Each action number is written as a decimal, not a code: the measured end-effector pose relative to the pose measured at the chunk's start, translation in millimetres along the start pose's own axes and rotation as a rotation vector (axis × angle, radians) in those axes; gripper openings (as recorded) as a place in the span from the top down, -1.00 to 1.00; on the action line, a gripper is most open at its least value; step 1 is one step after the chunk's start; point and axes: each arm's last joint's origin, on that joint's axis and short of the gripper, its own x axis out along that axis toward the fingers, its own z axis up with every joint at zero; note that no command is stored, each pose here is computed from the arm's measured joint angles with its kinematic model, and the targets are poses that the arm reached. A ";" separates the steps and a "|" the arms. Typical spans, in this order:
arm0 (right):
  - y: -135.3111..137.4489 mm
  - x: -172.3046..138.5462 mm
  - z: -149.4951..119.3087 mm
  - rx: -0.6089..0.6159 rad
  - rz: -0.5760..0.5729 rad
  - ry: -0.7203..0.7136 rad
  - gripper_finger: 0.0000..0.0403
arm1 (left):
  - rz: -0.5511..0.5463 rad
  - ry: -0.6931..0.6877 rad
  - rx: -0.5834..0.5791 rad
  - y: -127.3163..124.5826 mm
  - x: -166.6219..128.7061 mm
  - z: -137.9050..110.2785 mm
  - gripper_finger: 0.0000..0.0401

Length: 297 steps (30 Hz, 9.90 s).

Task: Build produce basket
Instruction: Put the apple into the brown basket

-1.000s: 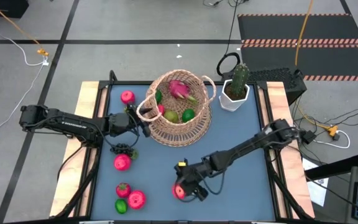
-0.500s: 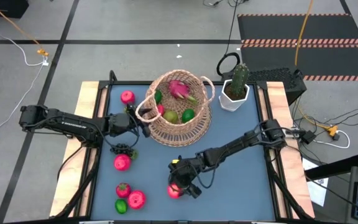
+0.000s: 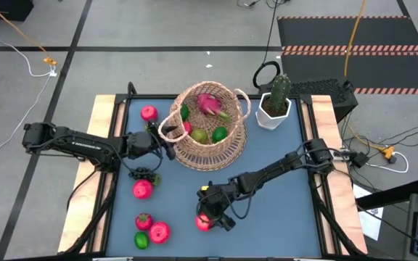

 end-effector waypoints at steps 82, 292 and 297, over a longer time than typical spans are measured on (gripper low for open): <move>73.1 -187.8 -98.9 0.614 -0.698 -0.064 -0.29 | -0.029 0.101 -0.091 -6.2 -4.3 -11.5 -0.02; -22.2 -168.9 29.6 0.173 -0.836 -0.721 -0.91 | -0.270 -0.233 0.040 -16.7 -63.2 33.5 -0.02; -23.2 -170.0 30.2 0.184 -0.841 -0.733 -0.91 | -0.321 -0.280 0.097 -22.6 -72.2 36.1 -0.02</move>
